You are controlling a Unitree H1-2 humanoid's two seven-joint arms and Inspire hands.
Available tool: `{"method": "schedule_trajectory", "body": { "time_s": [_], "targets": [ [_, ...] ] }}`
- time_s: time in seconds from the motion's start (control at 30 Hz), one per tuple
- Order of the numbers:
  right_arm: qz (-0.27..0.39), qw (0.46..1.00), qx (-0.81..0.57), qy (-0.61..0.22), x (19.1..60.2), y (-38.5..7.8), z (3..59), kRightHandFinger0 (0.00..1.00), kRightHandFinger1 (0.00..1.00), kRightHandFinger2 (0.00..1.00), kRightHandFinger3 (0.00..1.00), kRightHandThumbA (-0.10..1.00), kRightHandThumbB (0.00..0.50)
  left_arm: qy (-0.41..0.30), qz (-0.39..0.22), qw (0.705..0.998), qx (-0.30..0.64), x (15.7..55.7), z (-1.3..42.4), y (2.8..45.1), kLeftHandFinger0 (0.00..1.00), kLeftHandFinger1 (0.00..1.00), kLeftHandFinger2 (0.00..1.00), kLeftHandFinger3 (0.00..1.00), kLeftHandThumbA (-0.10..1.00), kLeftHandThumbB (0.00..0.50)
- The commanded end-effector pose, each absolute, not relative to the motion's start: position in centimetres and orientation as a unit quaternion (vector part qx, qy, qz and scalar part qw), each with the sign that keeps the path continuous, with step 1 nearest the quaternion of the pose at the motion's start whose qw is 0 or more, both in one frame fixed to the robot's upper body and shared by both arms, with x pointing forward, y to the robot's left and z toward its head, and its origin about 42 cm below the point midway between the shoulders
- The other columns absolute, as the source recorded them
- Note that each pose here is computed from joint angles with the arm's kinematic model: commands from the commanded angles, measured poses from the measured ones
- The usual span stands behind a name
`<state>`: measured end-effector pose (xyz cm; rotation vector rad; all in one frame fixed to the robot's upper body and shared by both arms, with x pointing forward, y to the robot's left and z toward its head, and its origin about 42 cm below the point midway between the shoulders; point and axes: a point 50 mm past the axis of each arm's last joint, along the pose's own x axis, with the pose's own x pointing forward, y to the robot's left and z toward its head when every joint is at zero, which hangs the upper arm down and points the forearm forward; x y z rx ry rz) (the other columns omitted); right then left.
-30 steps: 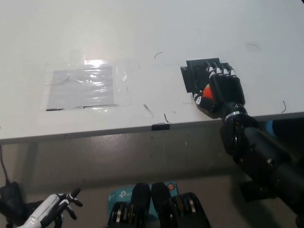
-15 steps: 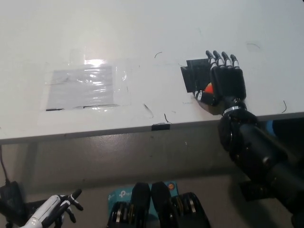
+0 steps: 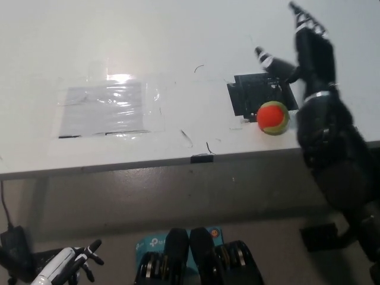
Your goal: The robot uses right hand to squeeze a small tennis ball placed on the black area of the table
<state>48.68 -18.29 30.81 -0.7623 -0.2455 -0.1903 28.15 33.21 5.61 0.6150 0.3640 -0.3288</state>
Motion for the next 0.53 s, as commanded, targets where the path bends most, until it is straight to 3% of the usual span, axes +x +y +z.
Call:
{"method": "schedule_trajectory", "body": {
  "time_s": [0.0, 0.07, 0.1, 0.13, 0.2, 0.23, 0.27, 0.3, 0.43, 0.5],
  "targets": [
    [-0.010, 0.981, -0.150, -0.124, 44.3, -21.7, 32.5, 1.00, 1.00, 1.00, 1.00, 0.19, 0.204, 0.163, -0.164, 0.921, 0.313, 28.6, 6.6, 34.3, 0.18, 0.14, 0.34, 0.52, 1.00, 0.484],
    [-0.020, 0.987, -0.091, -0.130, 42.5, -22.8, 31.8, 1.00, 1.00, 1.00, 1.00, 0.14, 0.166, 0.163, -0.166, 0.921, 0.312, 28.8, 6.6, 34.2, 0.17, 0.12, 0.33, 0.52, 1.00, 0.493],
    [-0.036, 0.988, -0.072, -0.131, 41.4, -23.7, 31.2, 0.91, 1.00, 1.00, 1.00, 0.09, 0.152, 0.159, -0.166, 0.922, 0.313, 28.8, 6.5, 34.1, 0.16, 0.12, 0.33, 0.54, 1.00, 0.499],
    [-0.055, 0.986, -0.055, -0.147, 39.9, -24.9, 29.9, 0.60, 0.82, 1.00, 1.00, 0.02, 0.095, 0.159, -0.165, 0.923, 0.310, 28.7, 6.5, 34.1, 0.15, 0.12, 0.32, 0.49, 1.00, 0.500],
    [-0.061, 0.985, -0.047, -0.153, 39.1, -25.3, 29.4, 0.46, 0.67, 0.96, 0.93, 0.01, 0.096, 0.160, -0.165, 0.923, 0.308, 28.7, 6.4, 34.1, 0.15, 0.12, 0.32, 0.48, 1.00, 0.500],
    [-0.076, 0.984, -0.032, -0.155, 37.1, -27.0, 27.2, 0.35, 0.54, 0.78, 0.87, 0.04, 0.082, 0.161, -0.161, 0.923, 0.311, 28.7, 6.3, 34.2, 0.16, 0.13, 0.32, 0.48, 1.00, 0.490],
    [-0.084, 0.984, -0.030, -0.153, 36.2, -27.8, 25.9, 0.26, 0.43, 0.64, 0.83, 0.06, 0.097, 0.160, -0.160, 0.922, 0.314, 28.7, 6.4, 34.1, 0.15, 0.12, 0.32, 0.49, 1.00, 0.492],
    [-0.102, 0.986, -0.018, -0.132, 34.4, -29.2, 23.3, 0.20, 0.36, 0.56, 0.82, 0.02, 0.098, 0.158, -0.160, 0.922, 0.314, 28.8, 6.6, 34.1, 0.15, 0.12, 0.31, 0.49, 1.00, 0.494],
    [-0.125, 0.987, 0.009, -0.098, 31.7, -30.7, 18.6, 0.12, 0.23, 0.43, 0.82, -0.01, 0.104, 0.157, -0.157, 0.922, 0.317, 28.8, 6.6, 34.2, 0.16, 0.11, 0.32, 0.50, 1.00, 0.483],
    [-0.133, 0.987, 0.015, -0.088, 30.9, -31.1, 17.2, 0.13, 0.23, 0.42, 0.83, -0.02, 0.110, 0.156, -0.156, 0.923, 0.315, 28.8, 6.6, 34.2, 0.14, 0.10, 0.32, 0.49, 1.00, 0.485]
  ]
}}
